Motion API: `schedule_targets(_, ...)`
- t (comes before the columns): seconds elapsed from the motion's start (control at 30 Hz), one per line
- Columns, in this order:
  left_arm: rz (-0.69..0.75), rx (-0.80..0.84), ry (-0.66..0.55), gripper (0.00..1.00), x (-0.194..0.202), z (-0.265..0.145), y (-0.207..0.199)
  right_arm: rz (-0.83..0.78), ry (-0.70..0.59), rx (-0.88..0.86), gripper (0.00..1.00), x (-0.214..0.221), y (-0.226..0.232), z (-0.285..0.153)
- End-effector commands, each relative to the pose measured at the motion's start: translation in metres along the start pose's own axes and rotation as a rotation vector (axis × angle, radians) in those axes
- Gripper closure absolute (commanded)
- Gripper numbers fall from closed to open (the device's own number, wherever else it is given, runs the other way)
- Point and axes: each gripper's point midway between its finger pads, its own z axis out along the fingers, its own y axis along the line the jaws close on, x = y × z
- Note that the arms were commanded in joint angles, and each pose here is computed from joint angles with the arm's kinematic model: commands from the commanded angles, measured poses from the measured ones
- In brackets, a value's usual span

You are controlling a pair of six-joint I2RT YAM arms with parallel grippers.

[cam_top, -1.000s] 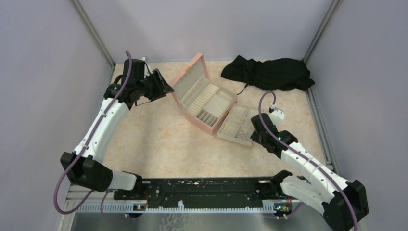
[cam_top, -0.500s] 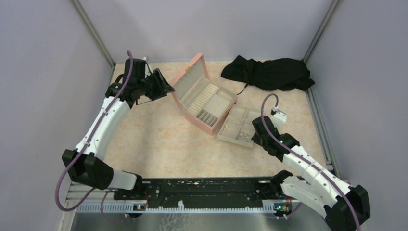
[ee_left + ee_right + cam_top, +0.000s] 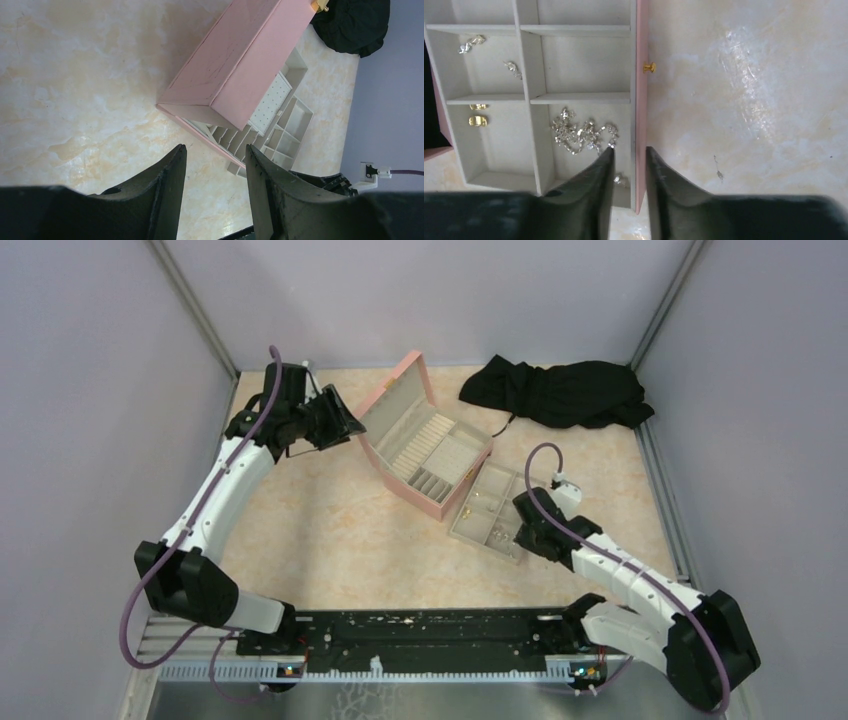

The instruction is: Organize the mixed jewelry

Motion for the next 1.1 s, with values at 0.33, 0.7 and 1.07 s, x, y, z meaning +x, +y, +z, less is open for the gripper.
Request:
schedule_targets(0.33, -0.007, 0.018, -0.009, 0.47, -0.003, 0.002, 0.000, 0.051, 0.013, -0.045, 0.54, -0.048, 0.018, 0.001)
schedule_targets(0.7, -0.010, 0.017, -0.003, 0.47, 0.000, 0.002, 0.002, 0.033, 0.064, -0.020, 0.56, -0.059, 0.010, 0.025)
schedule_targets(1.07, -0.006, 0.019, -0.010, 0.47, -0.002, -0.001, 0.001, 0.066, -0.011, -0.028, 0.56, -0.104, 0.014, 0.031)
